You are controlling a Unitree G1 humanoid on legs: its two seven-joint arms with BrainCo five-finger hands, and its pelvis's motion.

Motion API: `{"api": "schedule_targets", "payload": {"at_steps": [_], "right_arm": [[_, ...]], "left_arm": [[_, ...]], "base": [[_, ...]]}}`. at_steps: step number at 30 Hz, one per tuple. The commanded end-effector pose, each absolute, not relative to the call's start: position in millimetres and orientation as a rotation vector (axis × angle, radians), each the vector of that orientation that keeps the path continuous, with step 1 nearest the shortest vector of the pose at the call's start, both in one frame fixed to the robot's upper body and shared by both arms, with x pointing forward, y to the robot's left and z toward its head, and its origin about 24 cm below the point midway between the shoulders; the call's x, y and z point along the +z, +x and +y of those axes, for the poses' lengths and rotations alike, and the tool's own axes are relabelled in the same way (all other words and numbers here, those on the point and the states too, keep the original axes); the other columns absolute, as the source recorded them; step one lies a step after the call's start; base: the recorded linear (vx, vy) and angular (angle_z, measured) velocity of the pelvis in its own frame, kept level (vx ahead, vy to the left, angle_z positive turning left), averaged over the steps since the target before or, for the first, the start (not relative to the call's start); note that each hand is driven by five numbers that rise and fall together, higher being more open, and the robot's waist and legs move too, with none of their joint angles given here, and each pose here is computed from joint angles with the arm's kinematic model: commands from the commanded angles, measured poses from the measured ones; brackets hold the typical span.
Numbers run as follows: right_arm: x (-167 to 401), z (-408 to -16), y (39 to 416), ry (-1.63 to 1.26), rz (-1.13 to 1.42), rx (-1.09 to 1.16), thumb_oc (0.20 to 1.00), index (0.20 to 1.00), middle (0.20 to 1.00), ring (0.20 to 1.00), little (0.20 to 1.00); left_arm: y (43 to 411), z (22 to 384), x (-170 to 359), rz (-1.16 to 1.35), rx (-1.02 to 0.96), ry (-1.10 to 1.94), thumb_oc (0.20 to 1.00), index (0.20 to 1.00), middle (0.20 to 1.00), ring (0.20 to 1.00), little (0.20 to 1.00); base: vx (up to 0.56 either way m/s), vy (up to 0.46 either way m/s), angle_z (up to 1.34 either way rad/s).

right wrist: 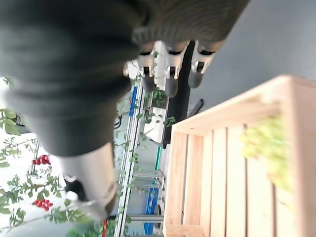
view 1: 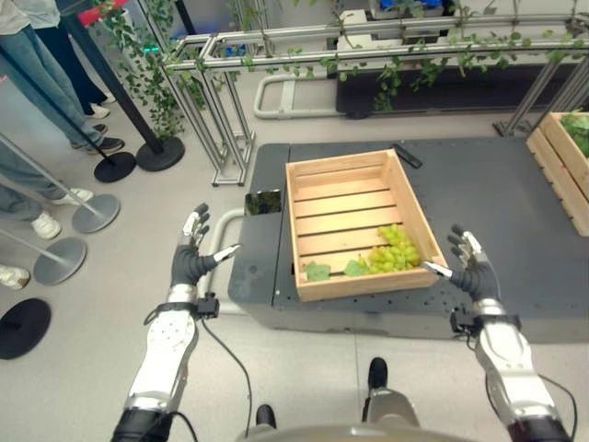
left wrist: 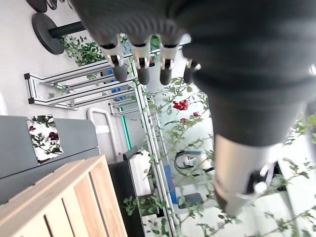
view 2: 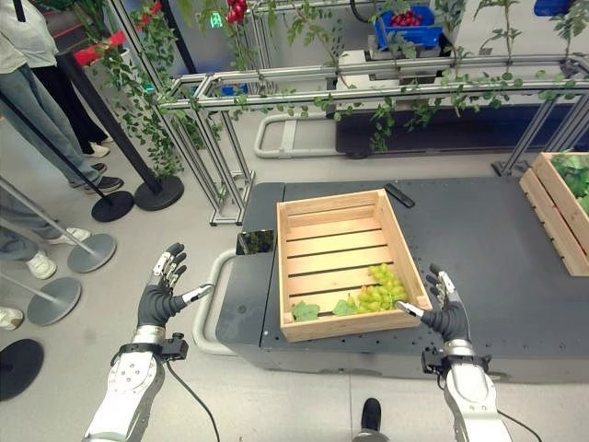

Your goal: Pick up the fruits from the basket on one side to the basket on the other side

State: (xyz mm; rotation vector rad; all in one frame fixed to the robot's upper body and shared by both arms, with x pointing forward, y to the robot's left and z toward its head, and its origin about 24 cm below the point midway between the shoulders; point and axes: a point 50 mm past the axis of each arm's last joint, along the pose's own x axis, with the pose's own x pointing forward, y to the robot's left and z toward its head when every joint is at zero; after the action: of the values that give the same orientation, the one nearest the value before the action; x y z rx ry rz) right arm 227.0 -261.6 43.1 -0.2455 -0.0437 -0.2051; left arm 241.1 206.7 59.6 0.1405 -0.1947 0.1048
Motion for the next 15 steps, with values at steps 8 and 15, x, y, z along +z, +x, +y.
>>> {"api": "schedule_targets", "payload": {"at_steps": [8, 15], "right_arm": [[74.4, -259.4, 234.4, -0.232, -0.217, -0.225, 1.000, 1.000, 1.000, 1.000, 1.000], [84.3, -238.3, 244.9, -0.189, -0.275, -0.156, 1.000, 1.000, 1.000, 1.000, 1.000]], "left_arm": [[243.6, 215.6, 92.9, -0.346, 0.098, 0.201, 1.000, 1.000, 1.000, 1.000, 1.000], [246.0, 219.8, 105.2, -0.395, 0.107, 0.275, 1.000, 1.000, 1.000, 1.000, 1.000]], "base": [[0.19, -0.066, 0.19], [0.01, 0.043, -0.46]]}}
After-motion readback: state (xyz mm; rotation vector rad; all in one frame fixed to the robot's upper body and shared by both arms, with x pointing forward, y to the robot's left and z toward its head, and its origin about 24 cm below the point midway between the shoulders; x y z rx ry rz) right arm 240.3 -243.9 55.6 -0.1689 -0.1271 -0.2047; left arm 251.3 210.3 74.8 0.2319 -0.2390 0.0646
